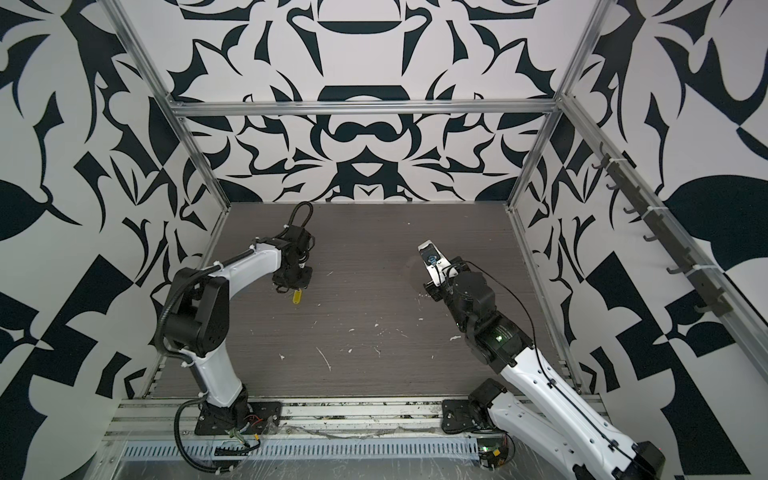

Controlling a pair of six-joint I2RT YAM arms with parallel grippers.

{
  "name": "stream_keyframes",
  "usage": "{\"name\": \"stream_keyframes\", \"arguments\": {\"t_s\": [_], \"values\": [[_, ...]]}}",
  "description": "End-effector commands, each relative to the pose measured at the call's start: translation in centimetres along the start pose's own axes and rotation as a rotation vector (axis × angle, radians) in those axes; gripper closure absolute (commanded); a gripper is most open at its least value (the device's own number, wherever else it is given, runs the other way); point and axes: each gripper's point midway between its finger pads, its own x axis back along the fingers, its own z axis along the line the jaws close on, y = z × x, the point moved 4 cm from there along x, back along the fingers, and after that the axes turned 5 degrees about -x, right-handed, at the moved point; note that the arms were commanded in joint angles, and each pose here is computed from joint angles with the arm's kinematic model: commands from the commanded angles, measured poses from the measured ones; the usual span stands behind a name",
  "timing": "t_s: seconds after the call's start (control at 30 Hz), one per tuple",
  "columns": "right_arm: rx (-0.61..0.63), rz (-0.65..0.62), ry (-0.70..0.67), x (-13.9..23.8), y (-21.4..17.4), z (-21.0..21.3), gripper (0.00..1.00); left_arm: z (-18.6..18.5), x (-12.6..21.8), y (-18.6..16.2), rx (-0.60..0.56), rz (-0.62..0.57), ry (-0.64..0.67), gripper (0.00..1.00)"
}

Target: Remove the keys from the keyring

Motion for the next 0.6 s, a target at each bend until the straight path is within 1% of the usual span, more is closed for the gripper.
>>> {"name": "stream_keyframes", "arguments": {"t_s": [0.0,0.07,0.1,0.2,0.27,0.37,0.47,0.57], "values": [[0.007,-0.095,-0.057,1.1,3.7,-2.1,1.0,0.0,-0.4,1.1,-0.008,0.022,-0.031,0.85],[0.018,-0.086,-0.063,1.1,3.8,-2.3,1.0,-0.2,-0.8,1.3,-0.002,0.037,-0.042,0.65],[0.021,-0.075,-0.064,1.1,3.6,-2.4,1.0,-0.2,-0.8,1.4,0.003,0.034,-0.046,0.57],[0.019,-0.032,-0.066,1.0,3.1,-2.7,1.0,-0.2,-0.2,1.8,0.015,0.004,-0.049,0.39],[0.025,0.012,-0.067,0.9,2.6,-2.7,1.0,0.0,1.0,2.4,0.023,-0.043,-0.046,0.29],[0.032,0.053,-0.07,1.1,1.7,-2.7,1.0,0.1,3.1,3.2,0.022,-0.126,-0.056,0.19],[0.024,0.083,-0.067,1.3,0.6,-2.5,1.0,0.1,5.2,3.8,0.024,-0.197,-0.078,0.16],[0.013,0.123,-0.057,1.4,-0.8,-2.1,1.0,-0.2,6.9,4.4,0.027,-0.265,-0.113,0.16]]}}
